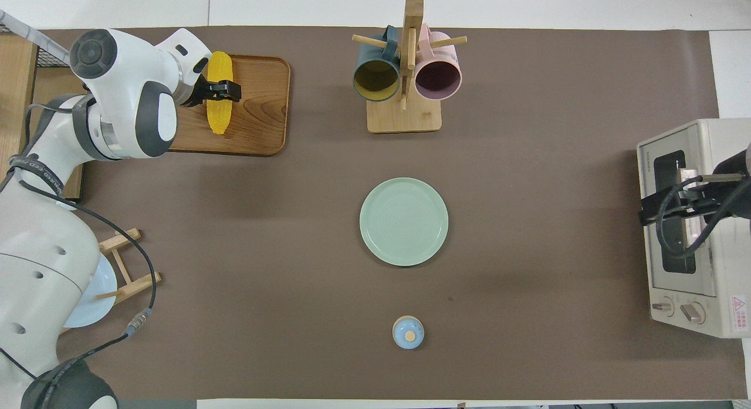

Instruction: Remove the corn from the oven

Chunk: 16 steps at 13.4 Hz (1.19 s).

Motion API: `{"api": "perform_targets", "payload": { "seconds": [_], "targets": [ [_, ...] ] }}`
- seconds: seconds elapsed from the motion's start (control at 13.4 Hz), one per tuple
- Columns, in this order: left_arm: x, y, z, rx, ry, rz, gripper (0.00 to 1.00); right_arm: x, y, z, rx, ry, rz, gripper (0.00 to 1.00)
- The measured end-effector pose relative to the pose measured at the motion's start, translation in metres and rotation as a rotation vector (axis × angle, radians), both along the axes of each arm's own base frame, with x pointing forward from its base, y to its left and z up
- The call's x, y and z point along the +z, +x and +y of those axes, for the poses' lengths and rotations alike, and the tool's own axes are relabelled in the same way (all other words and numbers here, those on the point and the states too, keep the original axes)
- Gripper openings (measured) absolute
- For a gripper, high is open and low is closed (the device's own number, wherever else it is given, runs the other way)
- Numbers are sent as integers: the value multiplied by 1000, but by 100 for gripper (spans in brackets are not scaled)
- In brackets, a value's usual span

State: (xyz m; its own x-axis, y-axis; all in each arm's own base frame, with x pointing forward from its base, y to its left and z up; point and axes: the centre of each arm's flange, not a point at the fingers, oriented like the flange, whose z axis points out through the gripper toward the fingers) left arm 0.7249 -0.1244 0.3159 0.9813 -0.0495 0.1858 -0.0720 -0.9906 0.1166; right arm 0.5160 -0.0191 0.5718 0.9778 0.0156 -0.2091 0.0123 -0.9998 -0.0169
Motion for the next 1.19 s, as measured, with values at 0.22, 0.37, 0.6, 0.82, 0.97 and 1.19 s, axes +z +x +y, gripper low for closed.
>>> {"api": "perform_targets", "payload": {
  "seconds": [0.22, 0.37, 0.6, 0.82, 0.97, 1.19],
  "targets": [
    [57, -2, 10, 5, 3, -2, 100, 4, 8, 11, 23, 0, -17, 100],
    [110, -14, 33, 26, 9, 13, 100, 5, 12, 15, 29, 0, -25, 100],
    [181, -44, 66, 50, 34, 63, 100, 7, 13, 10, 20, 1, -29, 100],
    [236, -81, 73, 42, 50, 118, 100, 11, 18, 3, 8, 0, -73, 100],
    [271, -110, 76, 33, 56, 161, 100, 13, 20, 2, 8, -6, -92, 100],
    [304, -144, 90, 43, 68, 199, 100, 14, 21, 7, 18, -15, -96, 100]
  ]
}}
